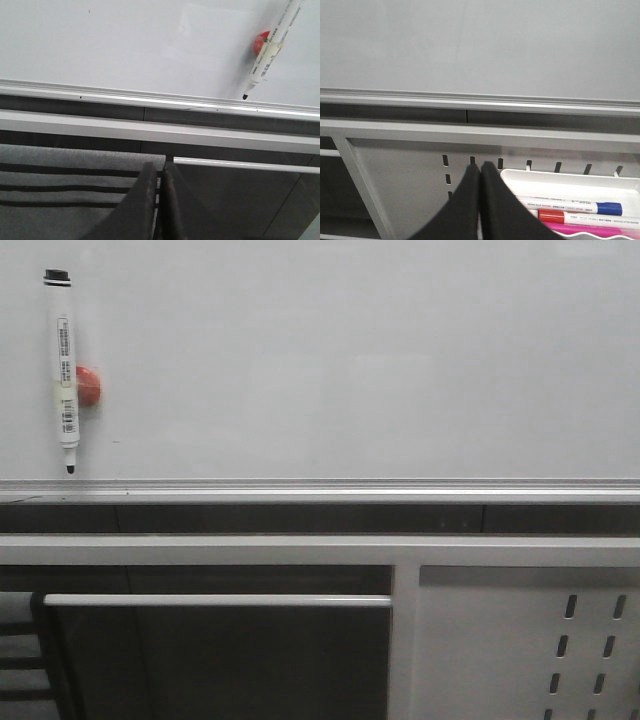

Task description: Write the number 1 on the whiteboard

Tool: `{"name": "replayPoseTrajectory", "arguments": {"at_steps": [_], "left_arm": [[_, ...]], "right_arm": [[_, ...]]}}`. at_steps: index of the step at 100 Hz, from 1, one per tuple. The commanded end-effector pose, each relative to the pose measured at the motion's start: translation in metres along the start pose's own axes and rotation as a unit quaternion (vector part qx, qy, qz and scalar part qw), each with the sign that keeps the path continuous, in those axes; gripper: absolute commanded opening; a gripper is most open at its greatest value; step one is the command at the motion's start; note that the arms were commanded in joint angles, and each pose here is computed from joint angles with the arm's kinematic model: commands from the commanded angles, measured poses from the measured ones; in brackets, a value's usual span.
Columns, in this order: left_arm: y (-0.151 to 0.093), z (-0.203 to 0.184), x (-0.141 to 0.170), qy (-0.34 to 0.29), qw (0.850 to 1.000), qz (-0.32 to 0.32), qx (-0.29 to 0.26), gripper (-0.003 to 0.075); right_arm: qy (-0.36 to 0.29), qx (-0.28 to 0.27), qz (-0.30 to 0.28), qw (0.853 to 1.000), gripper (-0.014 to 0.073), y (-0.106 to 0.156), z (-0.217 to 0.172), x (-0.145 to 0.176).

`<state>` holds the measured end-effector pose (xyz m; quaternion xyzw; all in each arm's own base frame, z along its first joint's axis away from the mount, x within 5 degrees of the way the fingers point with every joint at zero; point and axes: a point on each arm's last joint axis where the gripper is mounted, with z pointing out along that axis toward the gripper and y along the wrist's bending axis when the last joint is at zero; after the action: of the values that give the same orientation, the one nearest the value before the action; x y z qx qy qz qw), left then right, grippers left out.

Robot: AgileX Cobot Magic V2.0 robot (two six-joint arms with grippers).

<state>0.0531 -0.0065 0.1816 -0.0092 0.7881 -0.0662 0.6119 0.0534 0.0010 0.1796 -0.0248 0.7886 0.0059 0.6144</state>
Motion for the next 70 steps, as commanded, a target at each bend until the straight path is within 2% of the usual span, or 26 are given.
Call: {"name": "replayPoseTrajectory", "arguments": {"at_steps": [1, 70], "left_arm": [[0.0006, 0.0003, 0.0014, -0.028, 1.0, -0.01, 0.0, -0.0018], [0.0007, 0.0002, 0.001, -0.03, 1.0, -0.006, -0.001, -0.0018]], "right_arm": [[-0.006, 0.004, -0.009, 1.0, -0.0051, -0.0004, 0.0016, 0.0064], [-0.014, 0.007, -0.021, 1.0, -0.0051, -0.001, 0.0016, 0.0049]]}}
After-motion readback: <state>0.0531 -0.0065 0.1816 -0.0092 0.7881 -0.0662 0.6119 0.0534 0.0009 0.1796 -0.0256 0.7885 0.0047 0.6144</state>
